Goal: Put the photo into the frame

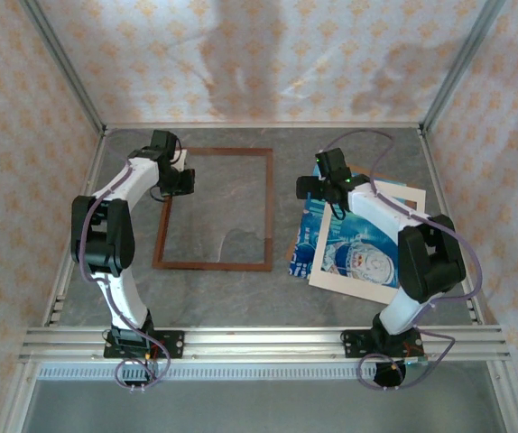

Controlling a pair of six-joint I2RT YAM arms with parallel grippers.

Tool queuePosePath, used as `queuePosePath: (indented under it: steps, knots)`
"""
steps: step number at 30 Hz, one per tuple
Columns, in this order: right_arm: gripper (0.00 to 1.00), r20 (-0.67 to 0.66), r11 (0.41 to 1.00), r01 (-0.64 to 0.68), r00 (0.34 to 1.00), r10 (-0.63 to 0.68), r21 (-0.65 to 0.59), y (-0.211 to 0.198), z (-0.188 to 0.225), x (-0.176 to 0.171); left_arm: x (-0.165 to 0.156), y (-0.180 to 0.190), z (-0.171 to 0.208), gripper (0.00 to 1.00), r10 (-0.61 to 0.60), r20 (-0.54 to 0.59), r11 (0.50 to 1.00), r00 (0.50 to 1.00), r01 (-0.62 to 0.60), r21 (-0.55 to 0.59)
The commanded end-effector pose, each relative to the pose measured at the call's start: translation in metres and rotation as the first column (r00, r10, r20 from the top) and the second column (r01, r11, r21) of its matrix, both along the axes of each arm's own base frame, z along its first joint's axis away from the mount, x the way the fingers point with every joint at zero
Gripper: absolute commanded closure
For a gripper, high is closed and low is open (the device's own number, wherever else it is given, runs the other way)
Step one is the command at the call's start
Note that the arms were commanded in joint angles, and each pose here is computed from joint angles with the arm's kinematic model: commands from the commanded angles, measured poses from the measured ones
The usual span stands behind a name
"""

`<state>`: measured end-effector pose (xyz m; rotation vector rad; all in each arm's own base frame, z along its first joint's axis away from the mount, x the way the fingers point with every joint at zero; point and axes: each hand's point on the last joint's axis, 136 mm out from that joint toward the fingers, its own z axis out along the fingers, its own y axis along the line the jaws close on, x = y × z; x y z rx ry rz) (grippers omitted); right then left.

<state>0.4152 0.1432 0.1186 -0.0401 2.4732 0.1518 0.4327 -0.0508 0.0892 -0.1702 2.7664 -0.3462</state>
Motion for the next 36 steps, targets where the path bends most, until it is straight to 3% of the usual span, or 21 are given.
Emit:
queuePosePath:
  steps: [1,36]
  knots:
    - [0.03,0.017,1.0,0.0,1.0,0.0,-0.022,0.0,0.008,0.004,-0.004,0.005,-0.002,1.0,-0.014,-0.037,1.0,0.999,0.015,0.018]
    - [0.03,0.008,0.999,0.002,1.0,-0.002,-0.037,-0.002,0.004,0.004,-0.004,0.015,0.011,1.0,-0.012,0.04,0.999,0.999,0.01,0.044]
